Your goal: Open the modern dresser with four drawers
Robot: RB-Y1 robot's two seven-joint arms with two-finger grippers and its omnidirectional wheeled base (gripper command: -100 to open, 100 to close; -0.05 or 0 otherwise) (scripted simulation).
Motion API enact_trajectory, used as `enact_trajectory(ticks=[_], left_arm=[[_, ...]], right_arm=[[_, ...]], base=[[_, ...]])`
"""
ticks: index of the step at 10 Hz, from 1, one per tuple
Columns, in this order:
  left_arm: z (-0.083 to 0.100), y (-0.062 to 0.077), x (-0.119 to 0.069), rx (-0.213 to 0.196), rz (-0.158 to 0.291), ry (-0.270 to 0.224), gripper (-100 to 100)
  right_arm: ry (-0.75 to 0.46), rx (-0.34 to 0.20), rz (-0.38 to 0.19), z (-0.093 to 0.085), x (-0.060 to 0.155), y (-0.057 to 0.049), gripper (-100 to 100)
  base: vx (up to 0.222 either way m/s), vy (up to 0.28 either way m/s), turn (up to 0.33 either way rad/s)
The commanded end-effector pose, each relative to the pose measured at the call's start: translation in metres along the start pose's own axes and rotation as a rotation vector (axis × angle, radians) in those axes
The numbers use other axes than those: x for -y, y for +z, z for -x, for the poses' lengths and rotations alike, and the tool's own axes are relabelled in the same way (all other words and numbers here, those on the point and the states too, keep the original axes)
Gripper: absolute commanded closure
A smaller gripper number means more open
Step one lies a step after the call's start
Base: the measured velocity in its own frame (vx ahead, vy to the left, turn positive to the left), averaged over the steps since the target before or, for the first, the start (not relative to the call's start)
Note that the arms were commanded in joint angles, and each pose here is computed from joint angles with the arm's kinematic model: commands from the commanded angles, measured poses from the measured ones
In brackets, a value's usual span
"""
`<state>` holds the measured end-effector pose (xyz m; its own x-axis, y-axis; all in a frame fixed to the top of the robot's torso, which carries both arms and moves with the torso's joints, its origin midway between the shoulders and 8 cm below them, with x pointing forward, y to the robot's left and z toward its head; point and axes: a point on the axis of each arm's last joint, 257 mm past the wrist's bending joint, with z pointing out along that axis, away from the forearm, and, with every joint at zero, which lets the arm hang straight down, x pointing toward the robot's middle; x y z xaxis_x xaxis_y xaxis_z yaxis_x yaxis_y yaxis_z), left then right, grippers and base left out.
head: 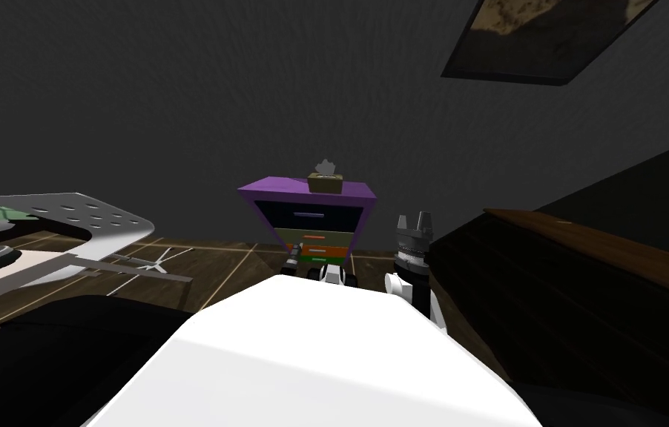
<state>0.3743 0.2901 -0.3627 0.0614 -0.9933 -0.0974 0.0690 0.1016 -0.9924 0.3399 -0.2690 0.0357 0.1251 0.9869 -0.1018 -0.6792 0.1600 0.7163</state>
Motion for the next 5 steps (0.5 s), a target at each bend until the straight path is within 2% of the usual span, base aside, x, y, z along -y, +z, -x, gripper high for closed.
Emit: enact_trajectory(ticks=[1,3,4,5], left_arm=[[-0.016,0.004,0.001,0.019,0.005,-0.049,-100],[-0.028,0.005,0.002,0.032,0.005,-0.084,-100],[-0.025,0.005,0.001,0.028,0.005,-0.073,-100],[-0.024,0.014,0.005,0.029,0.005,-0.075,-100]], right_arm=[[0.000,0.000,0.000,0.000,0.000,0.000,0],[0.000,0.000,0.000,0.000,0.000,0.000,0],[0.000,0.000,0.000,0.000,0.000,0.000,0],[0.000,0.000,0.000,0.000,0.000,0.000,0]], base=[[0.023,-0.013,0.001],[0.002,-0.003,0.000],[0.000,0.000,0.000],[0.041,0.008,-0.001]])
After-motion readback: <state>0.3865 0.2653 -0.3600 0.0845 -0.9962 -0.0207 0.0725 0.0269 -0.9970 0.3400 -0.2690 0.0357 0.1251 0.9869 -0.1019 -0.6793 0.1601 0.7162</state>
